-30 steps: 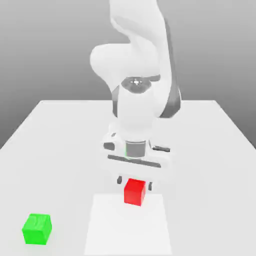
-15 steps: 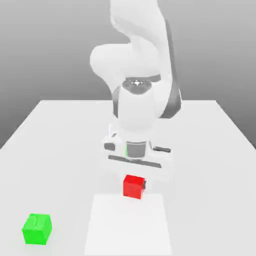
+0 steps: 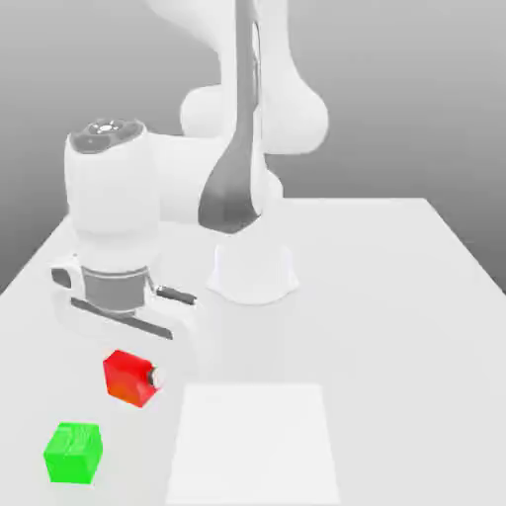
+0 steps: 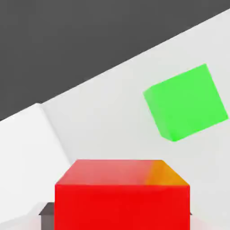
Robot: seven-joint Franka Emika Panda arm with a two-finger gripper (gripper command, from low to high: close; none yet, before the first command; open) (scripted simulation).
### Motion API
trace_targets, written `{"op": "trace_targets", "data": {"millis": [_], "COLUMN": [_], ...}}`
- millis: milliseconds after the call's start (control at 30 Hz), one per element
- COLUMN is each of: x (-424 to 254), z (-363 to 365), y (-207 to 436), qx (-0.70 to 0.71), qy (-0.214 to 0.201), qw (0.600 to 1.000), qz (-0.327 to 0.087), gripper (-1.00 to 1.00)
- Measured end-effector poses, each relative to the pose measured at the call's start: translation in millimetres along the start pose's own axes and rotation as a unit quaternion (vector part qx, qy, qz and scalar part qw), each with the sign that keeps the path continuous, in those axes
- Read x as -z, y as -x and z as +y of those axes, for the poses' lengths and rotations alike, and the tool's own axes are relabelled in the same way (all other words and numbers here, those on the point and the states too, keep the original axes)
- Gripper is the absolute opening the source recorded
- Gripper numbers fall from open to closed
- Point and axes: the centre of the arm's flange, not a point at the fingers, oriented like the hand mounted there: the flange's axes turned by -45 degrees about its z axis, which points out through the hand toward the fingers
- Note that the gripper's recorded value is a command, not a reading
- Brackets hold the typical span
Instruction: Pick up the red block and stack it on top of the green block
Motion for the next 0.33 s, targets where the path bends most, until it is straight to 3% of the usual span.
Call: {"op": "trace_targets", "data": {"millis": [200, 233, 333], "x": [-49.7, -57.4, -57.4], "z": [24.0, 24.3, 24.3], "y": [-24.5, -24.2, -24.2], "qx": [-0.005, -0.005, -0.005], "qy": [-0.003, -0.003, -0.003], "qw": [1.000, 1.000, 1.000], "qz": [0.000, 0.000, 0.000], "gripper": [-1.00, 1.00, 1.00]}}
